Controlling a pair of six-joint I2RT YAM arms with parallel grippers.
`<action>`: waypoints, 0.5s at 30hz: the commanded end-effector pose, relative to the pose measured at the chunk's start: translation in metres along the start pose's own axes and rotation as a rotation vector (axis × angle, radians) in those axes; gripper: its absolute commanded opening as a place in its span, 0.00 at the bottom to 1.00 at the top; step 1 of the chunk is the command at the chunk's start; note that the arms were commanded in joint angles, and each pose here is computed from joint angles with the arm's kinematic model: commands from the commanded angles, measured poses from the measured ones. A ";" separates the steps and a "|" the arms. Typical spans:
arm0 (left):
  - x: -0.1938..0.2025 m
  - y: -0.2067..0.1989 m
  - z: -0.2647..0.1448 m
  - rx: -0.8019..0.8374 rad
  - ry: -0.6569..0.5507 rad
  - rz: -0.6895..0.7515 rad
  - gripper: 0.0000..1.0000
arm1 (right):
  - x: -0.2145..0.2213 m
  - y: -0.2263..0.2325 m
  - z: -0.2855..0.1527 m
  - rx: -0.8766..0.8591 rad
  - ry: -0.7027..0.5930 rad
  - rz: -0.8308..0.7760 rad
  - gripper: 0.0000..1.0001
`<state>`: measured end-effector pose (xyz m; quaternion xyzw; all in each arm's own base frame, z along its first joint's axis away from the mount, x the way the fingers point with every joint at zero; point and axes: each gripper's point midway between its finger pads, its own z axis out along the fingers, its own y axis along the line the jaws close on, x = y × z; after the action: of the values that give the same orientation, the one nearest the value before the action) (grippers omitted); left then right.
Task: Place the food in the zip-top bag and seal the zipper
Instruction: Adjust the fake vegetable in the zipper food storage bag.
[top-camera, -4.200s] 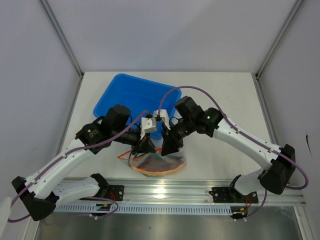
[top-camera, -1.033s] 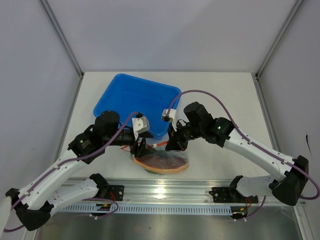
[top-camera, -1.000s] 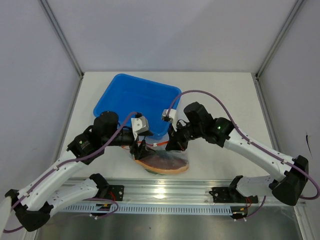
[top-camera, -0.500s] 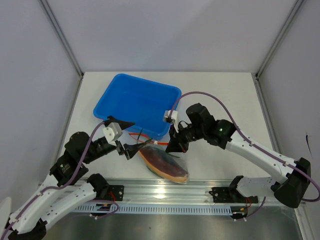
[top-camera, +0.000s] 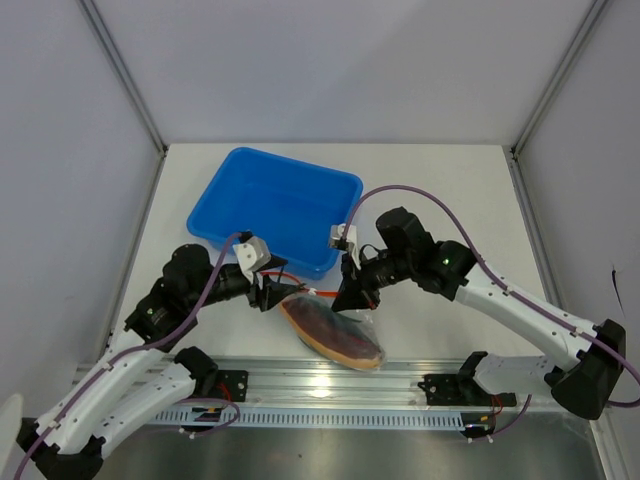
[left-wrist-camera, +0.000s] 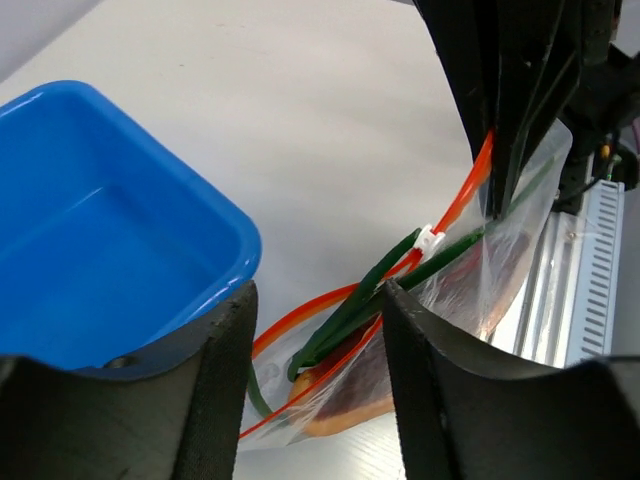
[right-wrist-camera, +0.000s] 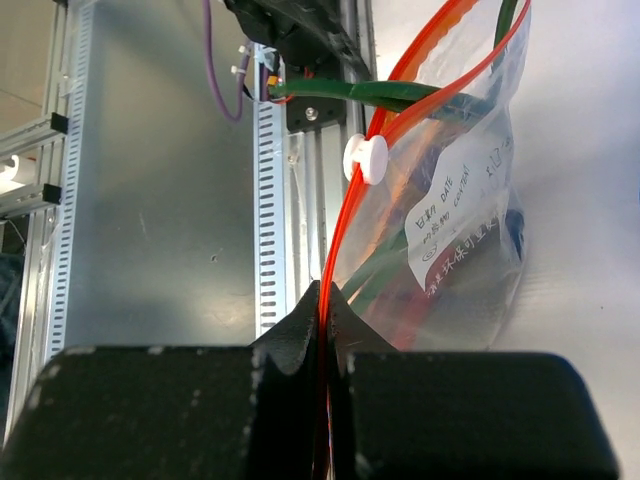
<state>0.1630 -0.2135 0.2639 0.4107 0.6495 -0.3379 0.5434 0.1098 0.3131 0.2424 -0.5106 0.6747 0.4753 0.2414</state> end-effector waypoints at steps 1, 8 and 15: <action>-0.015 -0.017 0.002 0.120 -0.056 0.038 0.52 | -0.020 0.018 -0.011 -0.054 -0.079 -0.089 0.00; -0.017 -0.024 -0.001 0.152 -0.084 0.058 0.51 | -0.022 0.021 -0.012 -0.067 -0.080 -0.090 0.00; -0.013 -0.032 -0.002 0.199 -0.080 0.052 0.47 | -0.021 0.022 -0.012 -0.071 -0.079 -0.089 0.00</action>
<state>0.1391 -0.2246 0.2738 0.4509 0.6009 -0.3885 0.5335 0.1016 0.3109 0.2523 -0.5165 0.6581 0.4918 0.2414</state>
